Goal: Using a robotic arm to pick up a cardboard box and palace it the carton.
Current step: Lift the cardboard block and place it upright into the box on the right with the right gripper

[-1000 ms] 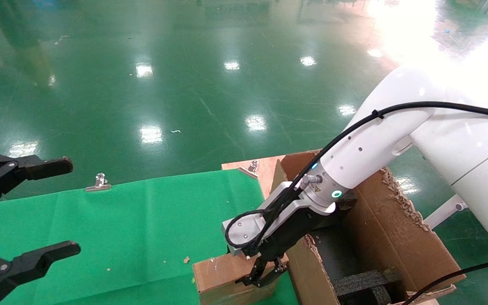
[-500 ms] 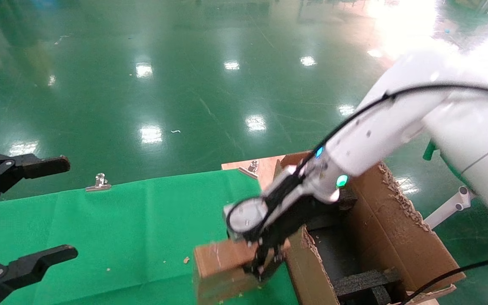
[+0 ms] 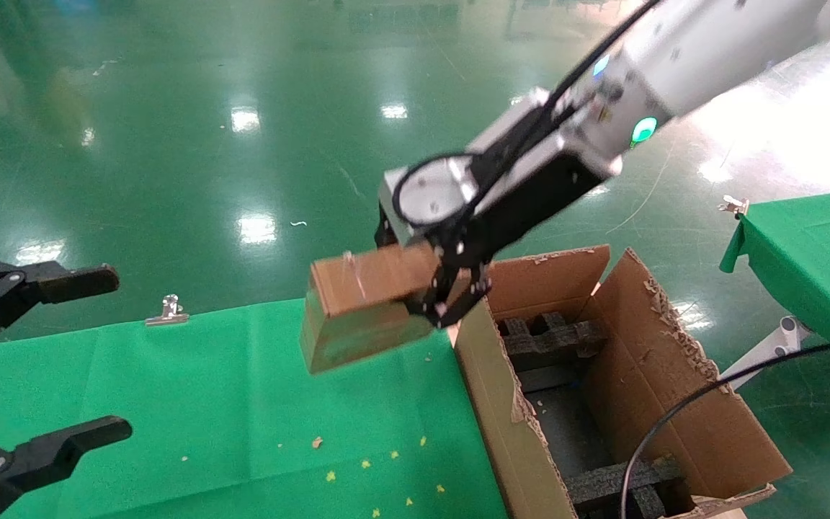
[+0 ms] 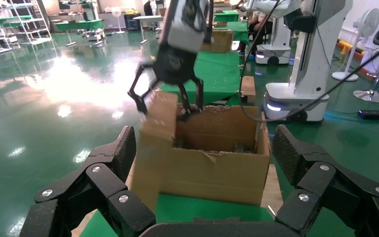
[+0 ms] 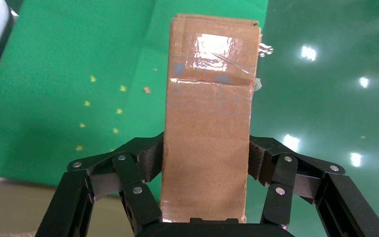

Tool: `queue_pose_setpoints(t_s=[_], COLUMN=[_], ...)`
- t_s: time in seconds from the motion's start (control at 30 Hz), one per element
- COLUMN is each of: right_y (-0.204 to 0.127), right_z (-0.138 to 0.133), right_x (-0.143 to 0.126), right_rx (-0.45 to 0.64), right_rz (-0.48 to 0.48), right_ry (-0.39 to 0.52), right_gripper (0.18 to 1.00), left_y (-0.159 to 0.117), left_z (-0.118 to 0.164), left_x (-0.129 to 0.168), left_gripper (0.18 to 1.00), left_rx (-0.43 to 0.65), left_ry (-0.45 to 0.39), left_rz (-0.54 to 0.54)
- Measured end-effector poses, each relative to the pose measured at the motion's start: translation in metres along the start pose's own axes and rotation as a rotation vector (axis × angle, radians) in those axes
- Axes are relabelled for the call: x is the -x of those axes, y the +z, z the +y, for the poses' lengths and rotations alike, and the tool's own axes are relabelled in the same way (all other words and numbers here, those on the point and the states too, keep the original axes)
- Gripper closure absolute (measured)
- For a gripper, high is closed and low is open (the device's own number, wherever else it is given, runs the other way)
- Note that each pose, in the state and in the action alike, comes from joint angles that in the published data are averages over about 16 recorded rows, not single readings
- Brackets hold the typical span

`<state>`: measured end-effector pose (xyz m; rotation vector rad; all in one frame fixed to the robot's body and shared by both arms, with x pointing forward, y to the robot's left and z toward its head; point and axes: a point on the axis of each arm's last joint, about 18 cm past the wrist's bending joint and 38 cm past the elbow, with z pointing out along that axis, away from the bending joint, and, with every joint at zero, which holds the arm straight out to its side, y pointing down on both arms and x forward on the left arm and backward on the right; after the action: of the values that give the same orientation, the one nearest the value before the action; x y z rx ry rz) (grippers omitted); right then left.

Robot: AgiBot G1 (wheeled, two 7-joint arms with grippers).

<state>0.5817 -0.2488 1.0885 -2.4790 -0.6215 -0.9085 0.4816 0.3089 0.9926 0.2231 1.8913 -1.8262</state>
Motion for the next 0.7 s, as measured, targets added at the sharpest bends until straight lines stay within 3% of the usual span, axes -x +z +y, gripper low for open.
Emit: queue_pose_setpoints(t_s=[0.3, 0.7], right_y=[-0.042, -0.121], right_z=[0.005, 0.061], right_x=[-0.009, 0.027], right_rx=[0.053, 0.248], right_rz=[0.043, 0.092], right_ry=[-0.019, 0.105], right_gripper=[0.845, 0.851], left_y=[0.0, 0.0], left_z=[0.0, 0.0], left_x=[0.0, 0.0], left_gripper=[0.184, 0.184], left_rx=[0.0, 0.0], left_ry=[0.0, 0.0], left_rz=[0.0, 0.0])
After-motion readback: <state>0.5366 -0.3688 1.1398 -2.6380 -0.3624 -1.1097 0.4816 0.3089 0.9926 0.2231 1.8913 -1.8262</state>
